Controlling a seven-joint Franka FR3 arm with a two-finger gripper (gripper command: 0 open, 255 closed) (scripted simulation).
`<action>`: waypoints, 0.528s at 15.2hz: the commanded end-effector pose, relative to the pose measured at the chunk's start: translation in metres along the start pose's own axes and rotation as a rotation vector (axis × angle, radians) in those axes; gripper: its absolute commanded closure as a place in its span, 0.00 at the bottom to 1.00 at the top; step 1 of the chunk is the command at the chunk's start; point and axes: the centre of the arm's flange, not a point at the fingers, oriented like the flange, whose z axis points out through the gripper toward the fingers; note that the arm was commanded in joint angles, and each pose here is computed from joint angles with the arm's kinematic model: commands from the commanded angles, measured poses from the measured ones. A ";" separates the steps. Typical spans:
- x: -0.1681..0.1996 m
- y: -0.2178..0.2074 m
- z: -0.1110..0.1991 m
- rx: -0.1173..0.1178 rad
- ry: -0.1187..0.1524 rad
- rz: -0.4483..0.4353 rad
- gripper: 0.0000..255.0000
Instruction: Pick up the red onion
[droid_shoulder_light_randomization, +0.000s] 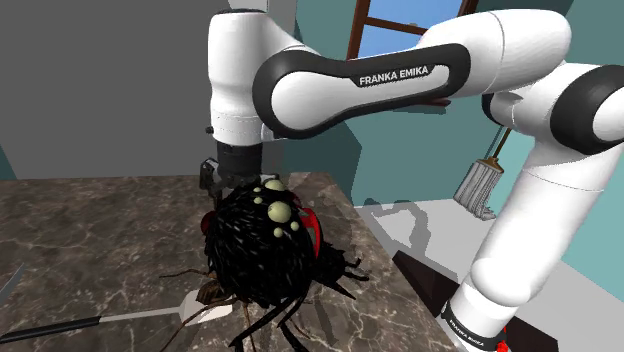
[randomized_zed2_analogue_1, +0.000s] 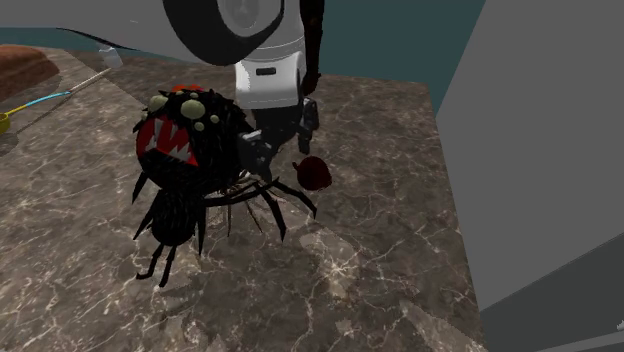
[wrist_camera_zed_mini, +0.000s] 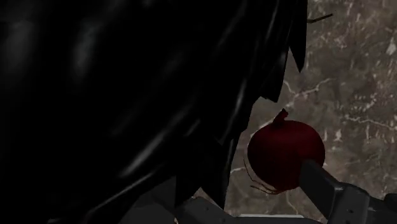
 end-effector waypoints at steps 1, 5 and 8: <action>-0.002 -0.028 0.007 -0.005 0.006 0.089 0.00; -0.002 -0.060 0.019 -0.014 0.010 0.179 0.00; -0.003 -0.060 0.035 -0.014 0.010 0.179 0.00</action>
